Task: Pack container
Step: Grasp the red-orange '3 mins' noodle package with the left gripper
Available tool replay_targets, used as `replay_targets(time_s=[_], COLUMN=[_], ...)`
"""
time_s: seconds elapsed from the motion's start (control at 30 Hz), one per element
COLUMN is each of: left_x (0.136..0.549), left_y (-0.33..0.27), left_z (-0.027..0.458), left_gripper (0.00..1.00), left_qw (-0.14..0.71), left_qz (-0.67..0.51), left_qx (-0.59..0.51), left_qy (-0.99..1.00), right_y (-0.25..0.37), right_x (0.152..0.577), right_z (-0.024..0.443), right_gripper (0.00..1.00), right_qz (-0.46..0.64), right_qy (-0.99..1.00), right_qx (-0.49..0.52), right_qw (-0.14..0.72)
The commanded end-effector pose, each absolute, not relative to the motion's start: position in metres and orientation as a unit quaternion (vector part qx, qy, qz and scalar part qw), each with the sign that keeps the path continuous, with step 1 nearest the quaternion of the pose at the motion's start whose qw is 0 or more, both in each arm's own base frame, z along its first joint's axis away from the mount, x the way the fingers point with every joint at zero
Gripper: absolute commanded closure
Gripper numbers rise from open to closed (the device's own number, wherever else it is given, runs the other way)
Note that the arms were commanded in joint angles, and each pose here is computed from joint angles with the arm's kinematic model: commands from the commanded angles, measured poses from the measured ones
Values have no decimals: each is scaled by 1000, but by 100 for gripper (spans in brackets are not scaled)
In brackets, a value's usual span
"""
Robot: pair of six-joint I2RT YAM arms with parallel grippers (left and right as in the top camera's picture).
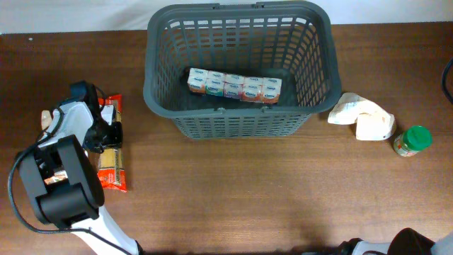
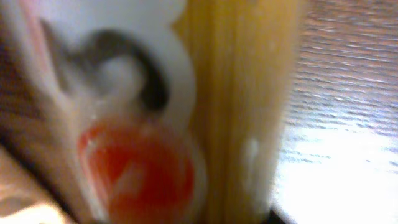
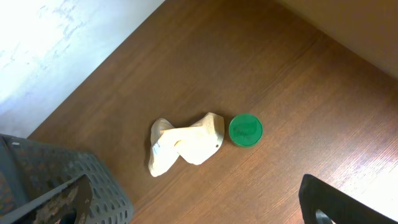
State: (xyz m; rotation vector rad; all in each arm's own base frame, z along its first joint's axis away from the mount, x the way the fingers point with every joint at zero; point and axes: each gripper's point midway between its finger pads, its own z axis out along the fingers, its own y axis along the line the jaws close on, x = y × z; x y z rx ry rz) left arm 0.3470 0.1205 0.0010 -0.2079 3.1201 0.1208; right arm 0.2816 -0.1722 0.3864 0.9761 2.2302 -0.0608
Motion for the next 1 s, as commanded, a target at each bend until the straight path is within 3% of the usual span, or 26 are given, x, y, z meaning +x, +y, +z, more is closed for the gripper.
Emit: replay_targets(time_s=[0.0, 0.17, 0.4, 0.63, 0.77, 0.97], left_x=[334, 338, 369, 421, 428, 420], left_y=[117, 118, 122, 93, 67, -2], left_z=[-14, 8, 104, 257, 326, 414], left_gripper=[98, 98, 98, 98, 98, 98], left_qw=[-26, -38, -11, 177, 271, 399], left_qz=[29, 25, 17, -10, 7, 54], left_qx=[-61, -61, -61, 8, 53, 229], left_qy=[997, 997, 998, 984, 961, 886], right_y=[-176, -176, -176, -176, -176, -176], right_x=[279, 279, 279, 279, 279, 279], right_z=[387, 387, 387, 387, 387, 387], right_gripper=[1, 1, 1, 1, 1, 1], right_qz=[-31, -31, -31, -31, -31, -31], right_qy=[855, 855, 855, 855, 855, 855], right_qx=[385, 385, 385, 385, 385, 385], right_qw=[346, 346, 346, 346, 346, 346])
